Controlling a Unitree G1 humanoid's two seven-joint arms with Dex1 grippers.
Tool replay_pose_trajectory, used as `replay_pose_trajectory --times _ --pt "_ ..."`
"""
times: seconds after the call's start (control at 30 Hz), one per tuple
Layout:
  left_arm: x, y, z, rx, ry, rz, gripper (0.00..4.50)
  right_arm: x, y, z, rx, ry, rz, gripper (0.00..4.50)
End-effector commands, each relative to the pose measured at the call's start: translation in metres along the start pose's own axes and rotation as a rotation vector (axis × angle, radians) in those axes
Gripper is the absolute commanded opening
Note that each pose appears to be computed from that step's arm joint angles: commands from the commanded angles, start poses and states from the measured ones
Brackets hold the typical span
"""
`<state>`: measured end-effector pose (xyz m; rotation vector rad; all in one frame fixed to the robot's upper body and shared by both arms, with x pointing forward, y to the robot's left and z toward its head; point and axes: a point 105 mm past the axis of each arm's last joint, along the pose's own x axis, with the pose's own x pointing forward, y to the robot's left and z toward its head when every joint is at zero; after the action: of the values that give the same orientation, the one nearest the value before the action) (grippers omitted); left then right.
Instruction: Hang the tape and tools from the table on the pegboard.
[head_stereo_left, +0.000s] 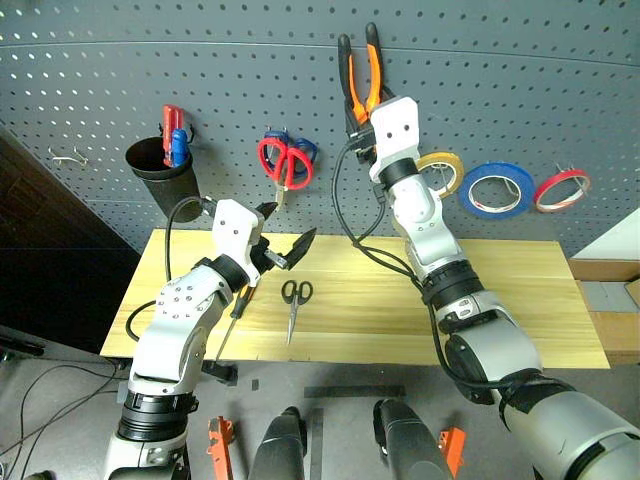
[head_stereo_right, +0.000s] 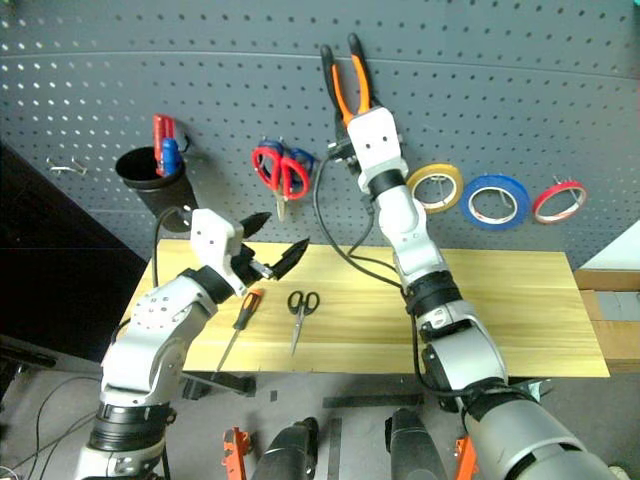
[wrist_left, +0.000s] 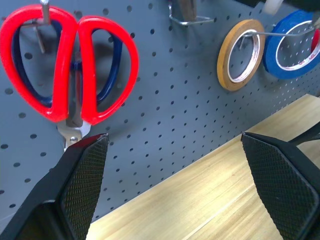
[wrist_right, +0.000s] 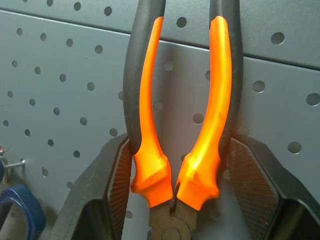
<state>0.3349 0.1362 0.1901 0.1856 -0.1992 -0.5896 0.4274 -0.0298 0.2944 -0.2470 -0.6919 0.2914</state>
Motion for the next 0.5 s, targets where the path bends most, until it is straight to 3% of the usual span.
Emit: replay_pose_trajectory --times 0.03,0.43,0.5 --pt "-0.001 0.002 0.013 0.031 -0.046 0.011 4.50 0.000 -0.012 0.003 -0.015 -0.024 -0.048 2.57" --pt "-0.002 0.001 -0.002 0.008 0.003 0.032 4.50 -0.031 -0.001 -0.036 0.033 0.144 -0.026 2.56" --pt "-0.004 0.001 -0.008 0.000 0.026 0.049 4.50 -0.035 0.000 -0.042 0.036 0.193 -0.014 3.27"
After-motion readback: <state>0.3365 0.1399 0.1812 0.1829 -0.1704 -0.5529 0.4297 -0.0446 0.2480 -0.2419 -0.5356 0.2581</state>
